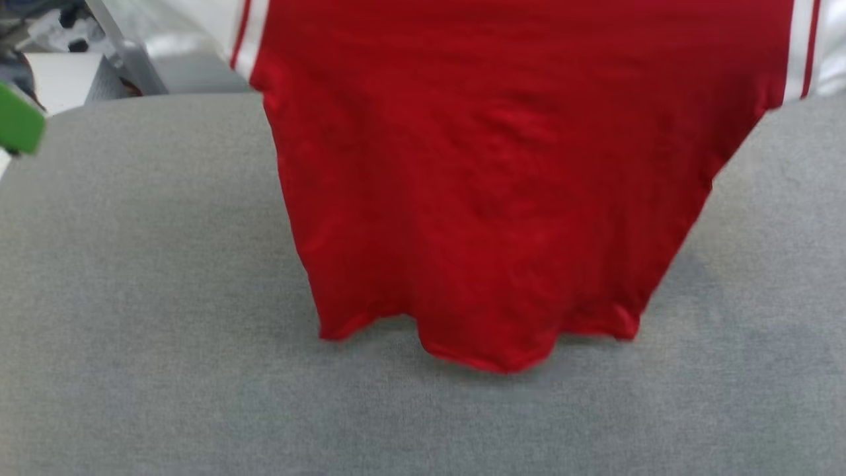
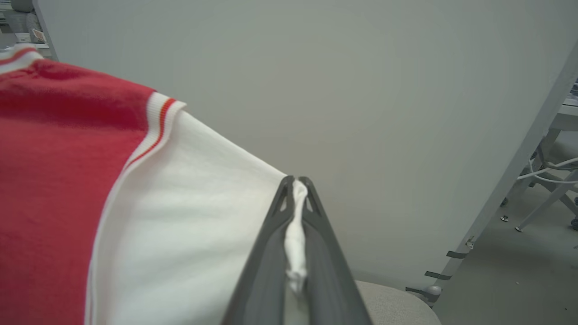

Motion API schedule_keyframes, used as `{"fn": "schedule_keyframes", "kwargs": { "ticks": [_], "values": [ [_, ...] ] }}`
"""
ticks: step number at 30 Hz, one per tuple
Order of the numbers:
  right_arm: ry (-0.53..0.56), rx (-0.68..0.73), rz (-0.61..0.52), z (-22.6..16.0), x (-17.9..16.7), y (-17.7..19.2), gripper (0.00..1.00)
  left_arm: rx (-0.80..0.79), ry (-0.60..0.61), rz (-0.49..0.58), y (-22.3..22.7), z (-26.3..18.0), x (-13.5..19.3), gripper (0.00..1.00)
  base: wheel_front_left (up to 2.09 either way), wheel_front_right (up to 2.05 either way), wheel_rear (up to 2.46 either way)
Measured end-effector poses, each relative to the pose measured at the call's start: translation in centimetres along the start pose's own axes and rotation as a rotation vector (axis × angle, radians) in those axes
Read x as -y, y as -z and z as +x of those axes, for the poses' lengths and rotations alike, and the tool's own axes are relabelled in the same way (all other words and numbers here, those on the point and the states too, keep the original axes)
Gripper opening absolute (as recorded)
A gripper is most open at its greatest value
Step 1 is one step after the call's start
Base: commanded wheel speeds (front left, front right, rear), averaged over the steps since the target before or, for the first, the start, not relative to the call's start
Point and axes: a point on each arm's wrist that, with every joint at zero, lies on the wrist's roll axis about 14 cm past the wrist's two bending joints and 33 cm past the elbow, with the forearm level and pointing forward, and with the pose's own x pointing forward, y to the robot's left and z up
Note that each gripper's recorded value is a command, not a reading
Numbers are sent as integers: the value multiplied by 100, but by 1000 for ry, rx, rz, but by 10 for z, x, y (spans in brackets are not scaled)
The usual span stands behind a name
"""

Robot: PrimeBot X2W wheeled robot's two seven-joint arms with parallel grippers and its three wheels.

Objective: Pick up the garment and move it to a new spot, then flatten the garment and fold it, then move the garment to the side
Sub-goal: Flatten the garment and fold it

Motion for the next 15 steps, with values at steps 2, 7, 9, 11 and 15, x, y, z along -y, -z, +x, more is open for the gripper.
{"fn": "schedule_keyframes", "kwargs": {
  "ticks": [2, 7, 9, 11, 15],
  "values": [
    [5, 15, -11, 16, 2, -2, 0, 11, 2, 12, -2, 15, -6, 0, 0, 0, 0],
    [23, 78, -12, 65, 9, -10, 0, 29, 0, 29, 6, 59, -23, 0, 0, 0, 0],
    [33, 90, -20, 84, 12, -9, 0, 33, -4, 32, 14, 77, -28, 0, 0, 0, 0],
    [47, 113, -27, 105, 17, -8, 0, 43, -11, 49, 23, 97, -35, 0, 0, 0, 0],
    [83, 145, -39, 143, 28, 2, 0, 44, -28, 52, 51, 132, -43, 0, 0, 0, 0]
  ]
}}
